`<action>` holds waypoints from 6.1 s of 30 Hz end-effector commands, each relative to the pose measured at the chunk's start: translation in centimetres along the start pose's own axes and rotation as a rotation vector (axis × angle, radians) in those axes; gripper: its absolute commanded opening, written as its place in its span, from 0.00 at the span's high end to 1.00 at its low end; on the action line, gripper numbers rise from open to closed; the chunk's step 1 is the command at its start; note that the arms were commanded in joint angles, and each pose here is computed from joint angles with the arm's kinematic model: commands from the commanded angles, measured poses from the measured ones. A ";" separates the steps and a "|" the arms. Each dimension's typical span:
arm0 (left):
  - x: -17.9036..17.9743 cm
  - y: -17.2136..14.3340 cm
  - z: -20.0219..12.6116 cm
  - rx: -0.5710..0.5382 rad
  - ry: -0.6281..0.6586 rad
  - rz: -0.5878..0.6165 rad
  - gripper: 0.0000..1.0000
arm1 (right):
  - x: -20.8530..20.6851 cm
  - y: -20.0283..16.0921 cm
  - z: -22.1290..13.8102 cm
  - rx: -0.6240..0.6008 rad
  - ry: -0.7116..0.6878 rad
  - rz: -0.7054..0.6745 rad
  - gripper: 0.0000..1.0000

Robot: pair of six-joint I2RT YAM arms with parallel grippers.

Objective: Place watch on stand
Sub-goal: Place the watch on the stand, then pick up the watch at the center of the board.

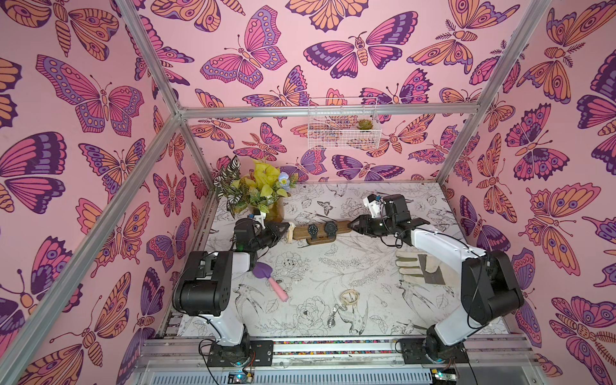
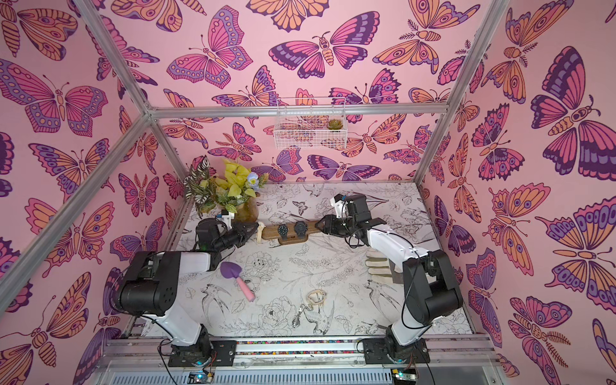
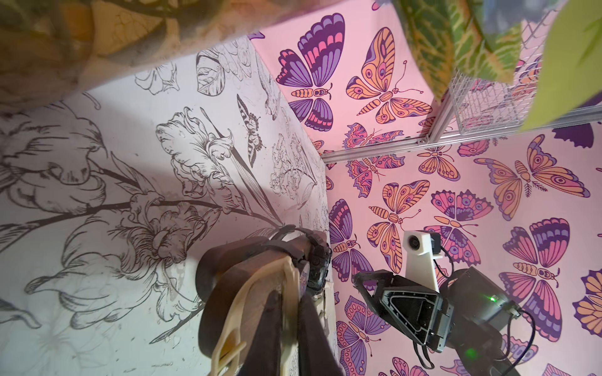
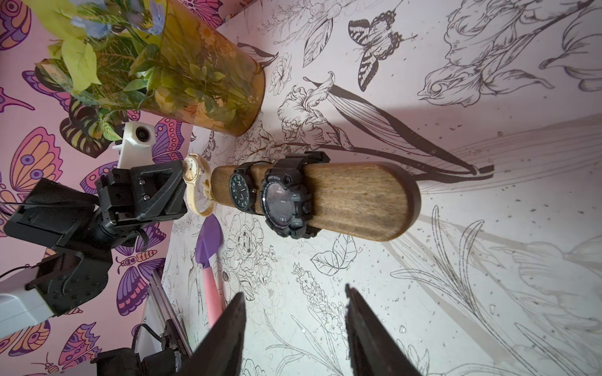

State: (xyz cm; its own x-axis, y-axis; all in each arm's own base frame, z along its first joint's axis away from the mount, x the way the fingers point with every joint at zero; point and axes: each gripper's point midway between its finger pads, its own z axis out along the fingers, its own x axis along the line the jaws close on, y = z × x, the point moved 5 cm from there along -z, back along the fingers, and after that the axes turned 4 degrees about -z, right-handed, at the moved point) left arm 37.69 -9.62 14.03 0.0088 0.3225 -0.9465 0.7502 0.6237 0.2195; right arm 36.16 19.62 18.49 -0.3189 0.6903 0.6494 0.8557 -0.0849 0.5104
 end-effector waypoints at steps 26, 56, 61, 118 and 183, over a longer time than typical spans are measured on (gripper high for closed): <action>-0.2 0.2 1.8 0.017 -0.012 0.021 1.00 | -0.4 1.2 0.6 -0.006 -0.019 -0.025 0.49; -1.7 -2.5 2.7 0.036 -0.018 0.021 1.00 | -2.8 1.9 -0.3 -0.074 -0.235 -0.020 0.53; -1.7 -3.1 3.1 0.049 -0.015 0.020 1.00 | -3.8 2.5 -0.4 -0.095 -0.317 -0.012 0.55; -2.8 -4.8 4.0 0.058 0.030 0.071 0.57 | -3.1 -1.5 1.6 0.012 -0.282 0.003 0.56; -6.3 -12.1 -6.6 -0.012 0.422 0.424 0.66 | 5.4 -18.8 -0.5 0.324 -0.334 -0.517 0.63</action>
State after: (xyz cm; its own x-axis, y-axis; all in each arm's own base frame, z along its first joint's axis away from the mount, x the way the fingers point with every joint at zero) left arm 24.64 -15.15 20.17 0.0826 0.7745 -0.6272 0.7170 0.3909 0.5771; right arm 17.73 24.04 11.80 -0.6073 0.7819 0.1409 0.7428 0.4958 0.4499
